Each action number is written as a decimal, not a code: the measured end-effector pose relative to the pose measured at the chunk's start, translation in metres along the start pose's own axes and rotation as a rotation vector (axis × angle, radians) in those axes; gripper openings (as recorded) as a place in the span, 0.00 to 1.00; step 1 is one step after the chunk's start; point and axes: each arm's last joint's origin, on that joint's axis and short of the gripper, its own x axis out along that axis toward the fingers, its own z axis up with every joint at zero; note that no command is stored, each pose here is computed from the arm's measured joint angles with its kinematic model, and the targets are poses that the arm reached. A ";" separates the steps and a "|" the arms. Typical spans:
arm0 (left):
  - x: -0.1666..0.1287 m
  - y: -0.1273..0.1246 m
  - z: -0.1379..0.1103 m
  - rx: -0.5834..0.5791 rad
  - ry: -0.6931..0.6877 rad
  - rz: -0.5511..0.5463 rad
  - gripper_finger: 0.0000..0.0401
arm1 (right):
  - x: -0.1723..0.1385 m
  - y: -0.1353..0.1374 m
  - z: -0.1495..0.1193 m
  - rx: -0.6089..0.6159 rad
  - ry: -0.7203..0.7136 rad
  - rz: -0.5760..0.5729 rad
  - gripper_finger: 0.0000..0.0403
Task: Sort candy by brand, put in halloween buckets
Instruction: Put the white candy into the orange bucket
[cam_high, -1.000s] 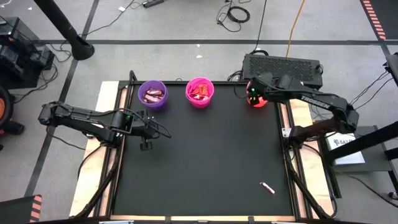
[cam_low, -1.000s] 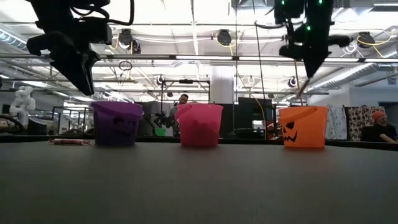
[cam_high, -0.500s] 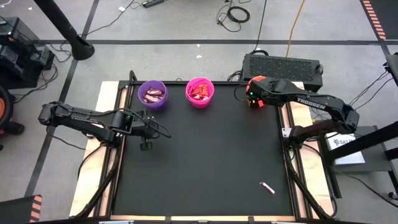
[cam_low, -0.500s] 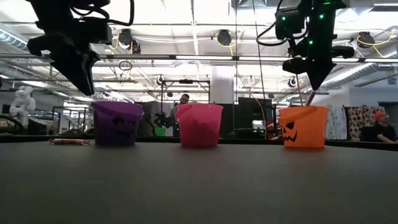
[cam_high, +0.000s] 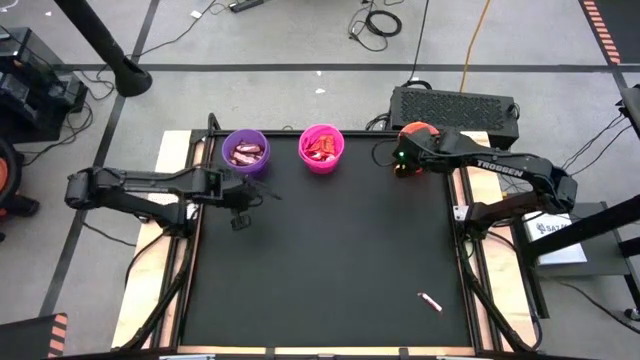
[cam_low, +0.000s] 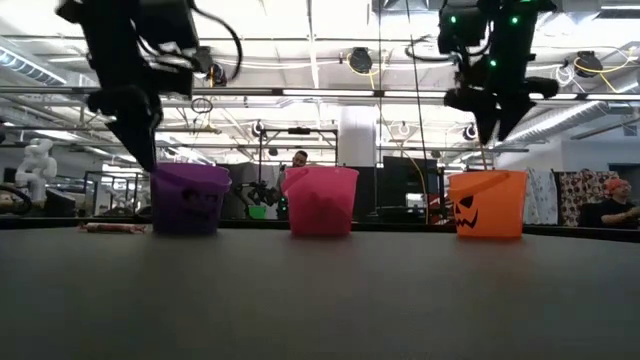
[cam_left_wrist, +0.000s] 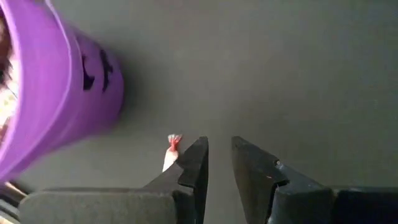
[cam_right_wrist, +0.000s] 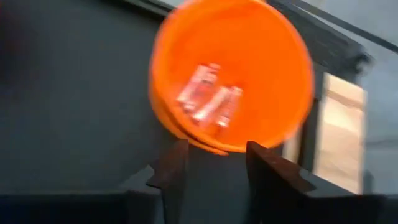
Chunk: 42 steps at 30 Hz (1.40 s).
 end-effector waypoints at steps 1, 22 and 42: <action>0.004 0.005 0.001 -0.022 0.023 -0.003 0.20 | -0.002 0.004 -0.001 -0.016 -0.016 0.025 0.40; 0.076 0.046 0.011 -0.151 0.323 0.038 0.20 | -0.077 0.079 -0.068 -0.326 -0.386 0.454 0.46; 0.076 0.045 0.012 -0.110 0.309 -0.021 0.34 | -0.071 0.126 -0.117 -0.459 -0.371 0.473 0.46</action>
